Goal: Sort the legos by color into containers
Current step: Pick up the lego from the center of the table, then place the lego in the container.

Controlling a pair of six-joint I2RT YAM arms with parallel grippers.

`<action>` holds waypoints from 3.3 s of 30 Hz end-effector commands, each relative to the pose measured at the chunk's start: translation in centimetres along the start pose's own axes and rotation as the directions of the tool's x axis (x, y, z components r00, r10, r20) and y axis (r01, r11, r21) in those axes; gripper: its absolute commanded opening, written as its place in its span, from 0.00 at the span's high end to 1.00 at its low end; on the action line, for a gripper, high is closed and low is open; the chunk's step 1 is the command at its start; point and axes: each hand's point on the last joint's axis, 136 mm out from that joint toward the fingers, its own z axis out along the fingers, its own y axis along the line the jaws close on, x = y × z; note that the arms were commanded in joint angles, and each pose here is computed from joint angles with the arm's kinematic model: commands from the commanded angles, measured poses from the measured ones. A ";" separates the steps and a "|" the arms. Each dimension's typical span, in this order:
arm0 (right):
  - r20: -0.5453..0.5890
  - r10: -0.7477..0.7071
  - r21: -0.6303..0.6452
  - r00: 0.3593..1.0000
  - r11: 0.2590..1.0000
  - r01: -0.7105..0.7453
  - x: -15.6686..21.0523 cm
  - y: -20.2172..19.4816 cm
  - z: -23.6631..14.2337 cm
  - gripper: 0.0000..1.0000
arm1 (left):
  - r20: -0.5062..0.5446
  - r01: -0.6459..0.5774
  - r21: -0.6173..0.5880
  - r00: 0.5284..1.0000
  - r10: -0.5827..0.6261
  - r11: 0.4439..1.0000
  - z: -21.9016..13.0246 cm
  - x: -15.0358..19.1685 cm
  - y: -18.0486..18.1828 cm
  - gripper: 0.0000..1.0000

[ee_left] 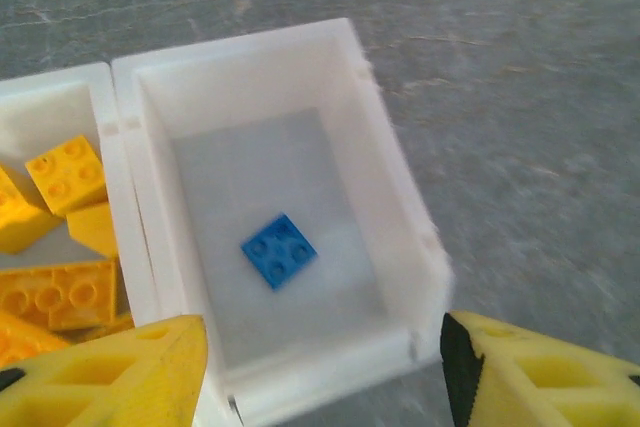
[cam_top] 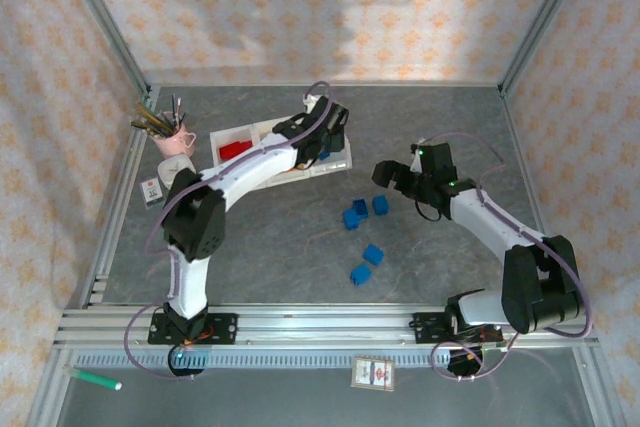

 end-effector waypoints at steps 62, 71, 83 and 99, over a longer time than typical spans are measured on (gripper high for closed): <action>-0.091 -0.301 0.146 0.949 0.939 0.312 0.8 5.5 5.4 0.75 | 0.066 0.213 0.235 0.970 -0.234 0.948 -10.6 9.1 2.8 0.01; -0.016 -0.405 0.139 0.914 0.905 0.403 -3.1 12.1 9.5 0.75 | 0.109 0.309 0.158 0.938 -0.328 0.938 -11.4 8.0 8.5 0.00; 0.054 -0.451 0.244 0.891 0.871 0.426 -9.1 15.1 15.5 0.56 | 0.122 0.332 0.122 0.930 -0.346 0.935 -10.9 7.5 10.5 0.01; 0.019 -0.413 0.194 0.910 0.895 0.402 -5.2 12.6 8.6 0.39 | 0.071 0.306 0.187 0.943 -0.324 0.933 -11.3 8.4 9.2 0.01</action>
